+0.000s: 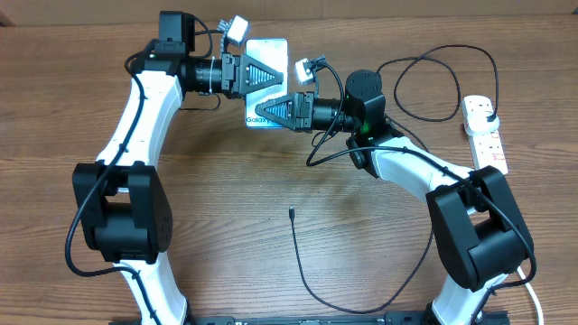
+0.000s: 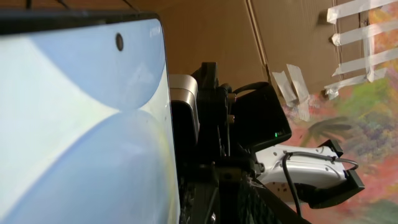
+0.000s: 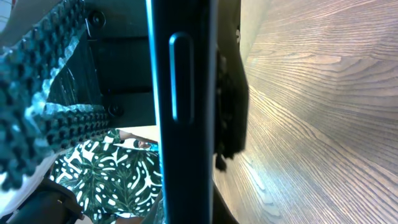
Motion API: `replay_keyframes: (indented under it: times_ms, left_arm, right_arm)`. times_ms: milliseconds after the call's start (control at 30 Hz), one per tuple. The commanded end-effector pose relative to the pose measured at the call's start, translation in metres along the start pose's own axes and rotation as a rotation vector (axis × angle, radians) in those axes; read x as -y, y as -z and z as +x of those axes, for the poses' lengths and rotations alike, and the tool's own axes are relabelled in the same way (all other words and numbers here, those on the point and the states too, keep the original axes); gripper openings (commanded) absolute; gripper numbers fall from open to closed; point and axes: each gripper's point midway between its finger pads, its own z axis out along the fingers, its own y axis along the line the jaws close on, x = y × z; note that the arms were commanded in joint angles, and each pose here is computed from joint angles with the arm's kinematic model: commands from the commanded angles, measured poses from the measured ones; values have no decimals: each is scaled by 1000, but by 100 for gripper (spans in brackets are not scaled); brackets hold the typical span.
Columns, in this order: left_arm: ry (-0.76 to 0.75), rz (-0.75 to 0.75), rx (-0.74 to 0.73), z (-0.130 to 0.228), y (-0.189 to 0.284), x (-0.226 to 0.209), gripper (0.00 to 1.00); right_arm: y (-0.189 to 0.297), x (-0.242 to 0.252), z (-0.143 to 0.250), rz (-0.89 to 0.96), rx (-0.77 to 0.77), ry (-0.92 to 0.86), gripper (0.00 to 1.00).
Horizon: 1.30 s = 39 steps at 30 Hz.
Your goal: Plug charger to phone and switch on socket
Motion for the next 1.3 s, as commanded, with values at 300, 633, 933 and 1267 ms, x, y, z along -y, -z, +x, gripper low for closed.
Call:
replay_keyframes:
  times_ms: [300,633,933,1267]
  left_arm:
    - [-86,67,25,-9,18,36,49]
    - [-86,68,24,-9,18,36,21]
    - [-60,28,34,-11,20,29,4]
    - [190,-473,75,8,45,-58,4]
  right_arm:
    - [13,5,-26,28,104,-34,4]
    - [12,9,-17,36,63,-67,4]
    - [14,10,-17,40,63,-72,36]
    - [48,18,-36,36,76,-76,58]
